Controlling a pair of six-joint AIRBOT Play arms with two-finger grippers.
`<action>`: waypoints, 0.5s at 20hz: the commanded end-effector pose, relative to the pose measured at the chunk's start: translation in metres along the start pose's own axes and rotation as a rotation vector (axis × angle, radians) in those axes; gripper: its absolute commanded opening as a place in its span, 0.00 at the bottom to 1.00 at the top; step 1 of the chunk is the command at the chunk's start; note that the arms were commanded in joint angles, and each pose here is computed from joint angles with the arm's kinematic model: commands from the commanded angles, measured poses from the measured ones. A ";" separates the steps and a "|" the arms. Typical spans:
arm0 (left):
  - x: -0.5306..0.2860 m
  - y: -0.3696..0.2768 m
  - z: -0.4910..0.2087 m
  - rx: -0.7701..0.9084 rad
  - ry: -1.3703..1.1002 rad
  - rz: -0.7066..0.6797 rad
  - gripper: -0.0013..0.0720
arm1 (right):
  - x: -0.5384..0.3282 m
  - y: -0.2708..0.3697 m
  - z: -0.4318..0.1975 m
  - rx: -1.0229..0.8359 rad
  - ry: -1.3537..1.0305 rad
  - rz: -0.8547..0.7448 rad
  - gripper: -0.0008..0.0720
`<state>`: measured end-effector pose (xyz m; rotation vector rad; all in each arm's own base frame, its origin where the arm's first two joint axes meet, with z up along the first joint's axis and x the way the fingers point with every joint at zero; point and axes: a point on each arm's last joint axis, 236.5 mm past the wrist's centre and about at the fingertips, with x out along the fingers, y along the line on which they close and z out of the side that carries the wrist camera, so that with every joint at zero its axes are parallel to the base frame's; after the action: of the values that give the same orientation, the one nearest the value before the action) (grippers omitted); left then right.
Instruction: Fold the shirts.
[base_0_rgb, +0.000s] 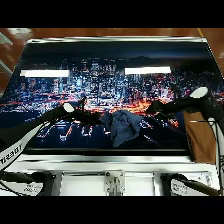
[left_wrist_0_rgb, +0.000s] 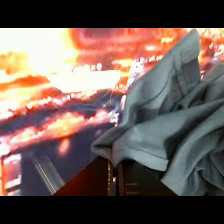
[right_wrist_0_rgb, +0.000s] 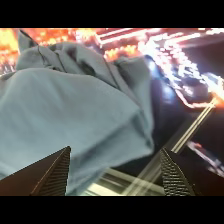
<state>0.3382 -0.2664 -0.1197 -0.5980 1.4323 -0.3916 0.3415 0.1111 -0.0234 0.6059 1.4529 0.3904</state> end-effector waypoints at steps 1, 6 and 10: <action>-0.003 -0.005 -0.002 0.037 0.004 -0.013 0.07 | 0.039 0.012 0.004 -0.004 0.021 0.022 0.94; -0.015 -0.016 0.002 0.070 -0.021 -0.032 0.07 | 0.088 0.028 0.002 0.061 0.072 0.089 0.94; -0.021 -0.018 0.007 0.069 -0.039 -0.039 0.07 | 0.089 0.035 -0.010 0.025 0.114 0.099 0.34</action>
<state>0.3411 -0.2691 -0.0973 -0.5732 1.3829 -0.4528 0.3481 0.1831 -0.0734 0.6829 1.5284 0.4618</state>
